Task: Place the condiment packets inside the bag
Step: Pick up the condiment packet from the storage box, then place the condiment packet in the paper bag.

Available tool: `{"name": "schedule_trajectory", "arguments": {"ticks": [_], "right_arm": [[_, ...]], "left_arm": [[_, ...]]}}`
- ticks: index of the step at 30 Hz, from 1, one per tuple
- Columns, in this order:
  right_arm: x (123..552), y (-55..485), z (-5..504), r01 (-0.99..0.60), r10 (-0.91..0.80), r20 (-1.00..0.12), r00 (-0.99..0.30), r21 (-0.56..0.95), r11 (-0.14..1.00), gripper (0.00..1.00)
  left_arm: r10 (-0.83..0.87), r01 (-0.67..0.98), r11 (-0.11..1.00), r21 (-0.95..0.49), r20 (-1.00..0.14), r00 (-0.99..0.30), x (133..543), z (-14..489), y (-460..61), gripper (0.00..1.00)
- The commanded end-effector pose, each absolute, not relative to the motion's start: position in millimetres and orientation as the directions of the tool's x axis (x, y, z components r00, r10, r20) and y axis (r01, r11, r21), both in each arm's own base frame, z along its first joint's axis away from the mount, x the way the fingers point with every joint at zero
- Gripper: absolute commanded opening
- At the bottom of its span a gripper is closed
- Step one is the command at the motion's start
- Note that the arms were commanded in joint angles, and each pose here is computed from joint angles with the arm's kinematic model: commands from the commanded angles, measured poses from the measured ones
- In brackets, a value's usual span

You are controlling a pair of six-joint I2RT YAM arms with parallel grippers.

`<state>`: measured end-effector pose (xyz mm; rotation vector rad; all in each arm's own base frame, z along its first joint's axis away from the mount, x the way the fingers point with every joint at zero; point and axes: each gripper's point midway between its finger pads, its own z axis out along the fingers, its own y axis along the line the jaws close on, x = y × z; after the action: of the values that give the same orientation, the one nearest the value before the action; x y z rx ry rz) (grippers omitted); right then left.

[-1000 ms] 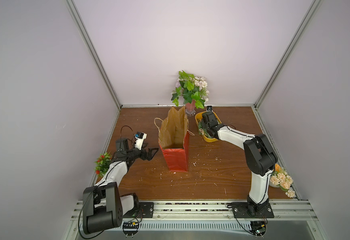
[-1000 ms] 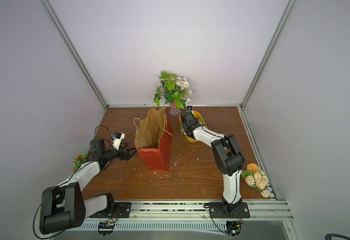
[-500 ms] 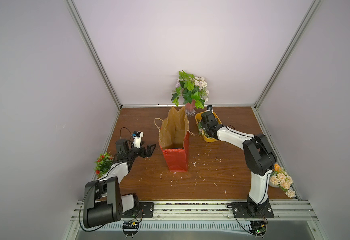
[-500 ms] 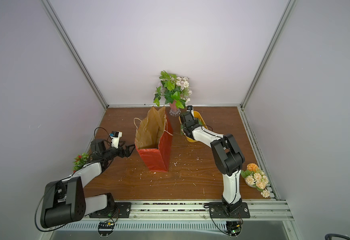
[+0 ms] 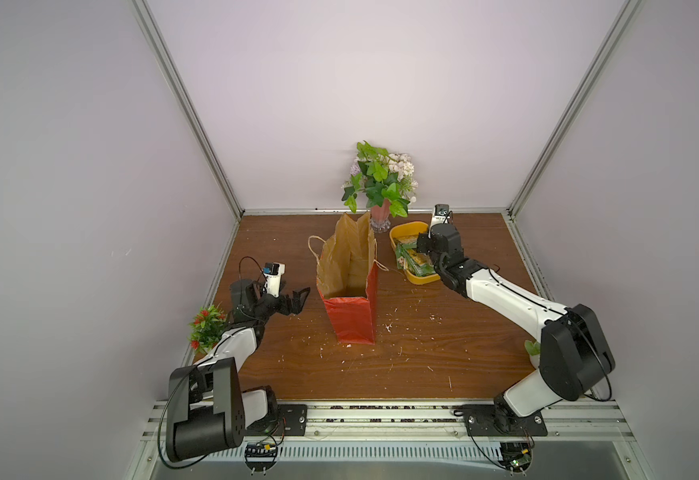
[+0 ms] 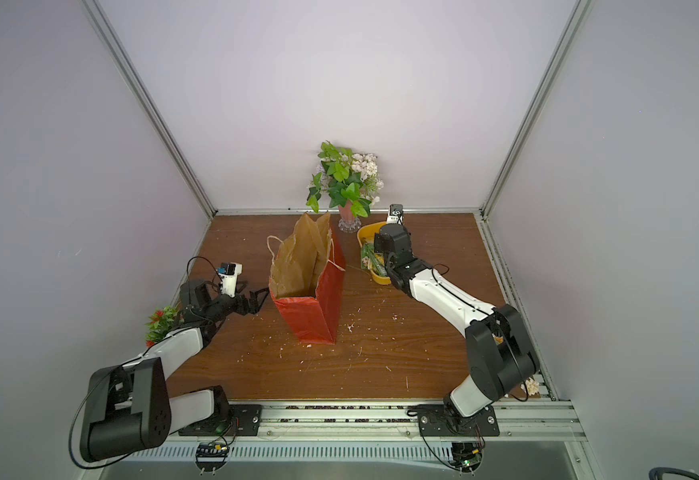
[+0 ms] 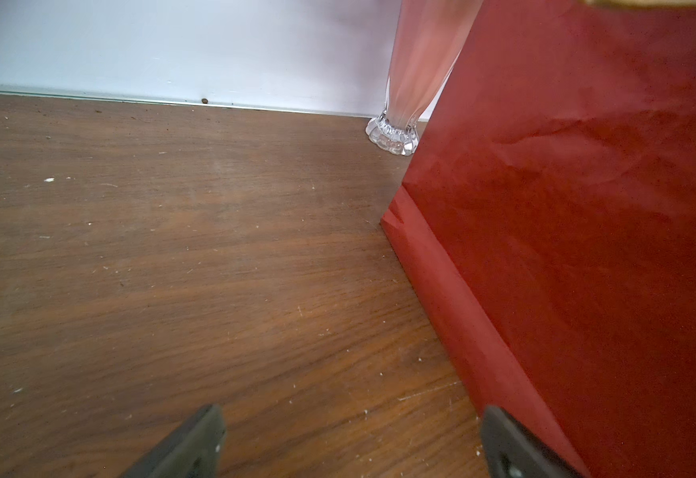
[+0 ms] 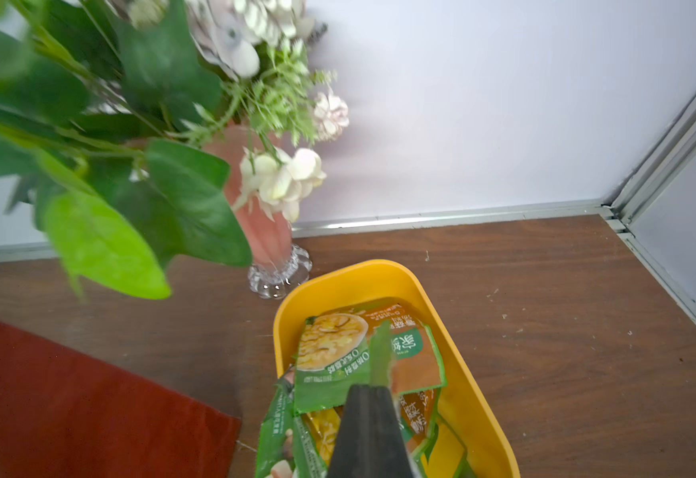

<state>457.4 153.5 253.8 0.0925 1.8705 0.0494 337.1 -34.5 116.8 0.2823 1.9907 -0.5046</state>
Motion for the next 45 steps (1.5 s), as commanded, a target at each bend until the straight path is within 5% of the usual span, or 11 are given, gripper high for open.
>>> {"name": "schedule_trajectory", "arguments": {"ticks": [1, 16, 30, 45], "right_arm": [[449.0, 154.9, 289.4, -0.011, 0.133, -0.968, -0.213, 0.139, 0.990, 0.00], [379.0, 158.0, 407.4, -0.231, 0.277, -0.959, -0.049, 0.281, 0.932, 0.00], [308.1, 266.8, 521.5, -0.529, 0.336, -0.942, 0.010, 0.280, 0.801, 0.00], [343.8, 359.5, 479.1, -0.585, 0.343, -0.933, -0.108, 0.338, 0.737, 0.00]], "left_arm": [[-0.019, 0.394, 0.894, -0.212, -0.898, -0.439, 336.8, 118.0, -29.2, 1.00], [-0.023, 0.389, 0.895, -0.217, -0.894, -0.447, 337.5, 117.6, -28.5, 1.00], [-0.036, 0.312, 0.931, -0.187, -0.901, -0.432, 342.5, 120.4, -14.9, 1.00], [-0.020, 0.324, 0.931, -0.169, -0.909, -0.417, 340.1, 121.9, -16.1, 1.00]]}}
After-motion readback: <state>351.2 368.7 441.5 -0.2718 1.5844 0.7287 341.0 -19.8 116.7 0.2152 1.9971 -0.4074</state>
